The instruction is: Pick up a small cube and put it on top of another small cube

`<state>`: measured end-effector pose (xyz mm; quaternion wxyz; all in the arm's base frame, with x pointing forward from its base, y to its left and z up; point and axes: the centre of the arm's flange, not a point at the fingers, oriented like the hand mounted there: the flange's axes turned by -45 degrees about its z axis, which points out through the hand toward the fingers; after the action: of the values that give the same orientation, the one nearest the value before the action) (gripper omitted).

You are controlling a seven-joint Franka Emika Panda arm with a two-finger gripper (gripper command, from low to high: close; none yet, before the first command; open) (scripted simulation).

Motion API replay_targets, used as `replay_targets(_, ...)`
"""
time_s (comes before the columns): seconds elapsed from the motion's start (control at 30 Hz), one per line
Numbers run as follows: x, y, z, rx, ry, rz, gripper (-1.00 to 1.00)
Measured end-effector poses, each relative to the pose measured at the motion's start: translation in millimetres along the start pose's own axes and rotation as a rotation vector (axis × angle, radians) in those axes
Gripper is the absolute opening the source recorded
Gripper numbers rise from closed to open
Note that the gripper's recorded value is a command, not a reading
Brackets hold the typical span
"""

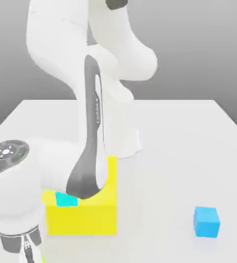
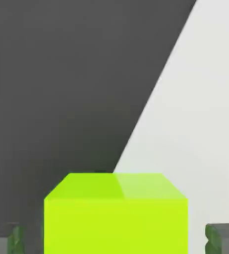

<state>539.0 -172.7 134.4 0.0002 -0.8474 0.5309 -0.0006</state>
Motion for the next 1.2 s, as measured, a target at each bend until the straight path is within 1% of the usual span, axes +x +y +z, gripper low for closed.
replay_targets(0.13, 0, 0, -1, 0.001, 0.0, 0.001, -1.0)
replay_targets(0.3, -2, 5, -64, -0.007, 0.005, -0.007, -1.0)
replay_targets(0.57, -24, 62, -134, -0.063, 0.044, -0.066, -1.0)
replay_targets(0.77, -48, 110, -174, -0.082, 0.054, -0.095, -1.0)
replay_targets(0.97, -81, 155, -201, -0.077, 0.048, -0.131, -1.0)
replay_targets(1.2, -124, 205, -215, -0.039, 0.022, -0.178, -1.0)
